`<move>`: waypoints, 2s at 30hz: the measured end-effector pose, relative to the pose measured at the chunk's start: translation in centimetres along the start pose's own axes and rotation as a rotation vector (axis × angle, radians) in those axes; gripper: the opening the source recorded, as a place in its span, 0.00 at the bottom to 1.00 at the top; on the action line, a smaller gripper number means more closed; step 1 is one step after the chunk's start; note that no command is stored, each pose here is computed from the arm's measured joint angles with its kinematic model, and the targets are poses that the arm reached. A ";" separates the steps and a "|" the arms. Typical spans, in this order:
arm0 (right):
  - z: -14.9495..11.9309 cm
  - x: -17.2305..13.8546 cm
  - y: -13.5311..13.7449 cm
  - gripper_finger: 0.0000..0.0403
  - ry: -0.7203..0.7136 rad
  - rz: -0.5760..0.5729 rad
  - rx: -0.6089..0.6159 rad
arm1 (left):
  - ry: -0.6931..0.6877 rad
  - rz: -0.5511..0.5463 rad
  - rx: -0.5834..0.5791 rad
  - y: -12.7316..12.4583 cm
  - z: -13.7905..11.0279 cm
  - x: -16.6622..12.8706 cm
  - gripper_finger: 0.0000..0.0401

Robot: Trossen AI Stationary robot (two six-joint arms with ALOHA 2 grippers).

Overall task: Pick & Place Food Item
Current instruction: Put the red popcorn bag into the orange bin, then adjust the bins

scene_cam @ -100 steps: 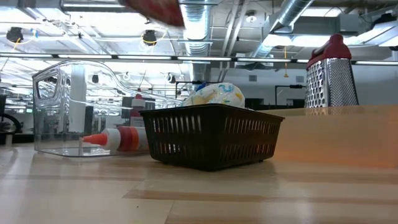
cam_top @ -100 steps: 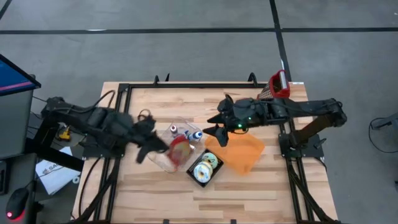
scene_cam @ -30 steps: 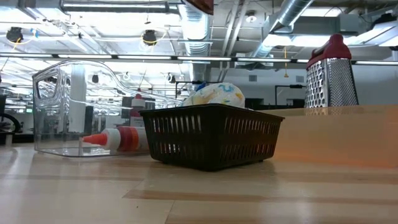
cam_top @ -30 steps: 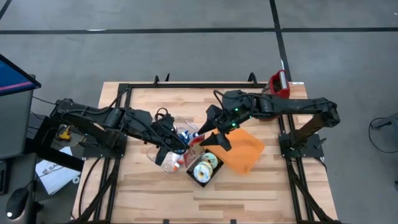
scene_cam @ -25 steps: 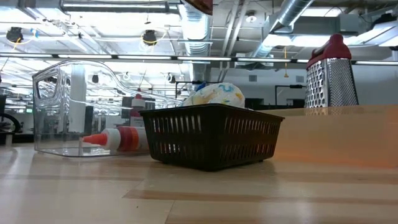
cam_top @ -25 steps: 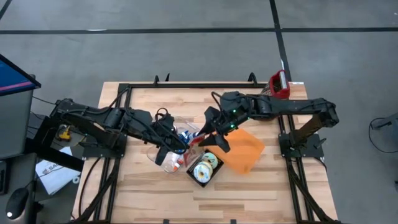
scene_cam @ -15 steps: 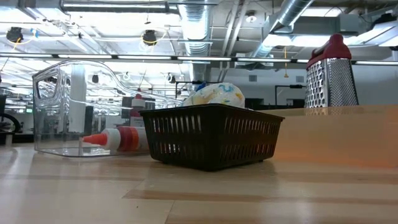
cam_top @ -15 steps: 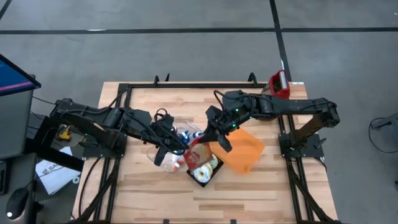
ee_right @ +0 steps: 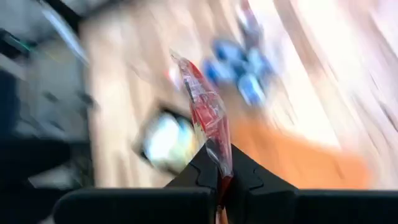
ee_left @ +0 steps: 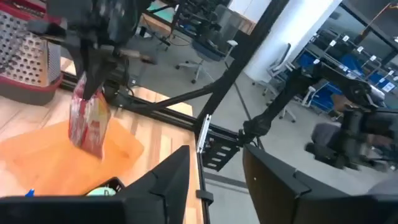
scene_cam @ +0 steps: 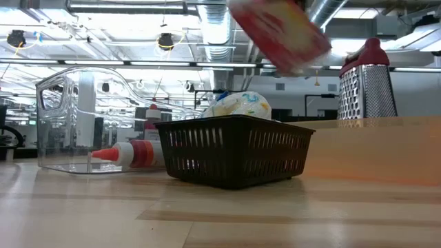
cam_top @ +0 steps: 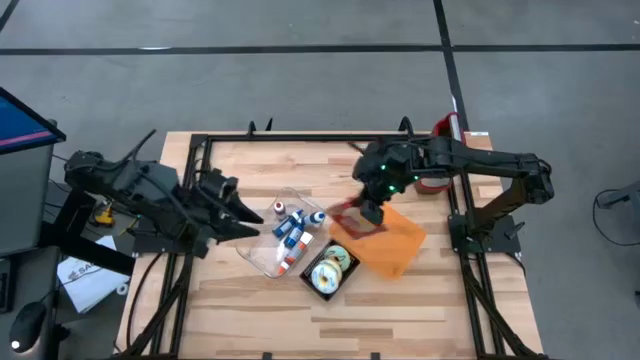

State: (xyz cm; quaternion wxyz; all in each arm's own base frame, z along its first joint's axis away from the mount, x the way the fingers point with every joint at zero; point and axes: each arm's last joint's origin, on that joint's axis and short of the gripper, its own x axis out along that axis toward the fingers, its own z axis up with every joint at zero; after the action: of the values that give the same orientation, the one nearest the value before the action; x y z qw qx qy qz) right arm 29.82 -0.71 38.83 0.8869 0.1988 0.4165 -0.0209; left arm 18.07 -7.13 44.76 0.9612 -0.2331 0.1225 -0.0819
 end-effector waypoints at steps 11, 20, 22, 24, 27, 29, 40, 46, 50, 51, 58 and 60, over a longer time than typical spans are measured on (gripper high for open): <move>-6.3 4.5 -2.6 0.00 0.380 -0.160 0.080 | 0.051 0.112 0.049 0.0 -1.4 0.3 0.37; -9.6 9.0 -5.7 0.00 0.412 -0.114 0.146 | 0.082 0.104 0.043 -0.2 -1.9 1.4 0.36; -9.8 9.5 -6.1 0.00 0.399 -0.111 0.139 | 0.080 0.103 0.040 -0.2 -1.9 1.3 0.36; -9.8 9.7 -6.5 0.01 0.382 -0.108 0.140 | 0.079 0.109 0.027 -0.2 -1.9 1.3 0.36; -9.6 9.8 -6.9 0.08 0.354 -0.110 0.155 | 0.095 0.140 0.032 0.0 -2.1 1.3 0.37; -9.3 9.7 -7.1 0.15 0.322 -0.109 0.158 | 0.132 0.193 0.046 0.4 -2.6 1.2 0.38; -7.6 7.4 -7.3 0.42 0.106 -0.091 0.245 | 0.262 0.462 0.058 2.5 -5.3 1.4 0.39; -6.9 4.9 -5.7 0.42 -0.054 -0.037 0.291 | 0.390 0.566 -0.016 4.9 -10.2 3.4 0.32; -7.4 3.5 -4.0 0.39 -0.104 -0.027 0.296 | 0.456 0.589 -0.094 6.3 -13.4 4.1 0.25; -7.7 3.3 -3.5 0.38 -0.105 -0.027 0.299 | 0.461 0.587 -0.109 6.5 -14.0 4.2 0.23; -10.6 2.8 0.9 0.29 -0.027 0.000 0.327 | 0.446 0.509 -0.107 4.7 -15.8 3.7 0.02; -11.6 2.9 2.1 0.26 -0.025 -0.040 0.319 | 0.342 0.659 -0.150 5.4 -15.9 3.1 0.01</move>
State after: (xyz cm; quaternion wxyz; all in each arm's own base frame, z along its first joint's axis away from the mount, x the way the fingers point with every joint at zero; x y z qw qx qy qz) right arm 23.71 5.91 30.71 0.8487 0.3286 0.4005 -0.1068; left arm 17.26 -9.88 27.99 0.8819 -0.2339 0.3554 0.2030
